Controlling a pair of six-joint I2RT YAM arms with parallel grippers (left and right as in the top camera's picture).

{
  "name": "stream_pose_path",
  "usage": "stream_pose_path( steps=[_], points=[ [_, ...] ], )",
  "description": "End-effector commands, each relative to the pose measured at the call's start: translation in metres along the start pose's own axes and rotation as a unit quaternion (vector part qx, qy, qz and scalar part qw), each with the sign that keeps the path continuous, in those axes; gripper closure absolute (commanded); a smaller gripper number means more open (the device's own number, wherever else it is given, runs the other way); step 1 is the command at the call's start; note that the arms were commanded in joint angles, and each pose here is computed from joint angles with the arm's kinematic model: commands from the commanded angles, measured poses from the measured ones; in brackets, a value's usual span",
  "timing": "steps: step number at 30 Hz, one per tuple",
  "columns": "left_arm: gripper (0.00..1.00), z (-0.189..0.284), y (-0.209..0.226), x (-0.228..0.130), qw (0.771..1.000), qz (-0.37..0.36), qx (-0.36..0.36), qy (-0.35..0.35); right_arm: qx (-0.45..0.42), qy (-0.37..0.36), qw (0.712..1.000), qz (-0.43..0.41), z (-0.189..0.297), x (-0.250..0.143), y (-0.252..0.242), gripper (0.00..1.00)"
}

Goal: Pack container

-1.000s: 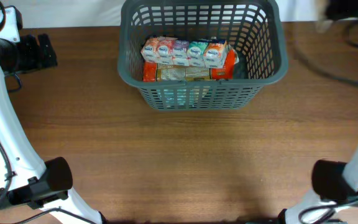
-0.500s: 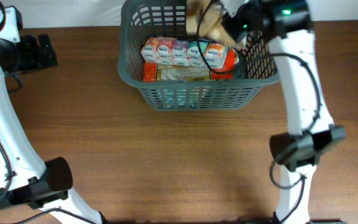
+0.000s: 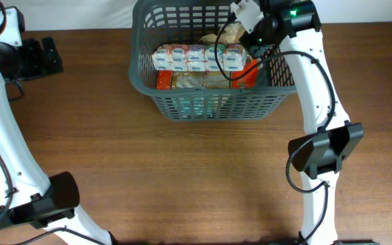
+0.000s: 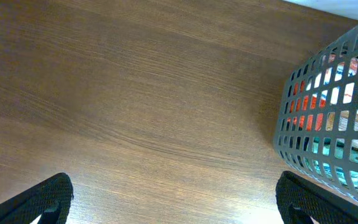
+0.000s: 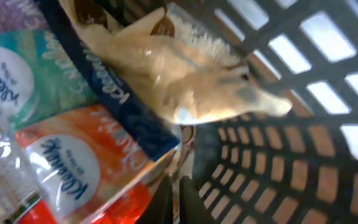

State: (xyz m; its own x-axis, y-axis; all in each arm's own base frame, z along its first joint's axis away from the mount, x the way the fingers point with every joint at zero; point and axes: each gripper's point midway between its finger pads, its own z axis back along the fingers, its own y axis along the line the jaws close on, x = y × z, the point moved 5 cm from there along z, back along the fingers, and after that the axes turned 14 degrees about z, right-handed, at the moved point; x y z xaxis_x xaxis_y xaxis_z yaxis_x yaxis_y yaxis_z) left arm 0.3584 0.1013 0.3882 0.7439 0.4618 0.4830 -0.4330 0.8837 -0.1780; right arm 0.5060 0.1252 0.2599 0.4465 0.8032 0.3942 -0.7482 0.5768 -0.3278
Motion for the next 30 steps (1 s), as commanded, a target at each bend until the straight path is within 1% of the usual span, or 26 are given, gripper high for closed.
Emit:
stream_pose_path(
  steps=[1, 3, 4, 7, 9, 12, 14, 16, 18, 21, 24, 26, 28, 30],
  points=[
    [0.01, 0.006, 0.001, 0.0, 1.0, 0.006, -0.001, -0.007, -0.029, -0.056, 0.996, -0.065, 0.071, 0.018, 0.002, 0.96],
    [0.01, 0.006, 0.001, 0.0, 1.0, 0.006, -0.001, -0.007, -0.04, -0.074, 0.993, -0.08, 0.099, 0.019, 0.002, 0.96],
    [0.01, 0.006, 0.001, 0.0, 1.0, 0.006, -0.001, -0.007, -0.049, -0.085, 0.991, -0.088, 0.116, 0.02, 0.002, 0.93],
    [0.01, 0.006, 0.001, 0.0, 1.0, 0.006, -0.001, -0.007, -0.092, -0.121, 0.984, -0.096, 0.176, 0.016, 0.002, 0.8],
    [0.01, 0.006, 0.001, 0.0, 1.0, 0.006, -0.001, -0.007, -0.128, -0.133, 0.977, -0.105, 0.21, 0.009, 0.002, 0.73],
    [0.01, 0.006, 0.001, 0.0, 1.0, 0.006, -0.001, -0.007, -0.182, -0.132, 0.967, -0.116, 0.25, -0.008, -0.001, 0.65],
    [0.01, 0.006, 0.001, 0.0, 1.0, 0.006, -0.001, -0.007, -0.216, -0.111, 0.962, -0.128, 0.269, -0.025, -0.002, 0.65],
    [0.01, 0.006, 0.001, 0.0, 1.0, 0.006, -0.001, -0.007, -0.222, -0.107, 0.959, -0.141, 0.282, -0.039, -0.001, 0.65],
    [0.01, 0.006, 0.001, 0.0, 1.0, 0.006, -0.001, -0.007, -0.232, -0.112, 0.951, -0.173, 0.294, -0.05, -0.004, 0.64],
    [0.01, 0.006, 0.001, 0.0, 1.0, 0.006, -0.001, -0.007, -0.257, -0.1, 0.94, -0.201, 0.311, -0.08, -0.011, 0.62],
    [0.01, 0.006, 0.001, 0.0, 1.0, 0.006, -0.001, -0.007, -0.276, -0.077, 0.93, -0.23, 0.318, -0.11, -0.015, 0.57],
    [0.01, 0.006, 0.001, 0.0, 1.0, 0.006, -0.001, -0.007, -0.283, -0.049, 0.924, -0.254, 0.317, -0.136, -0.014, 0.54],
    [0.01, 0.006, 0.001, 0.0, 1.0, 0.006, -0.001, -0.007, -0.272, -0.009, 0.922, -0.275, 0.308, -0.161, -0.009, 0.49],
    [0.01, 0.006, 0.001, 0.0, 1.0, 0.006, -0.001, -0.007, -0.248, 0.033, 0.923, -0.293, 0.294, -0.182, -0.001, 0.48]
  ],
)
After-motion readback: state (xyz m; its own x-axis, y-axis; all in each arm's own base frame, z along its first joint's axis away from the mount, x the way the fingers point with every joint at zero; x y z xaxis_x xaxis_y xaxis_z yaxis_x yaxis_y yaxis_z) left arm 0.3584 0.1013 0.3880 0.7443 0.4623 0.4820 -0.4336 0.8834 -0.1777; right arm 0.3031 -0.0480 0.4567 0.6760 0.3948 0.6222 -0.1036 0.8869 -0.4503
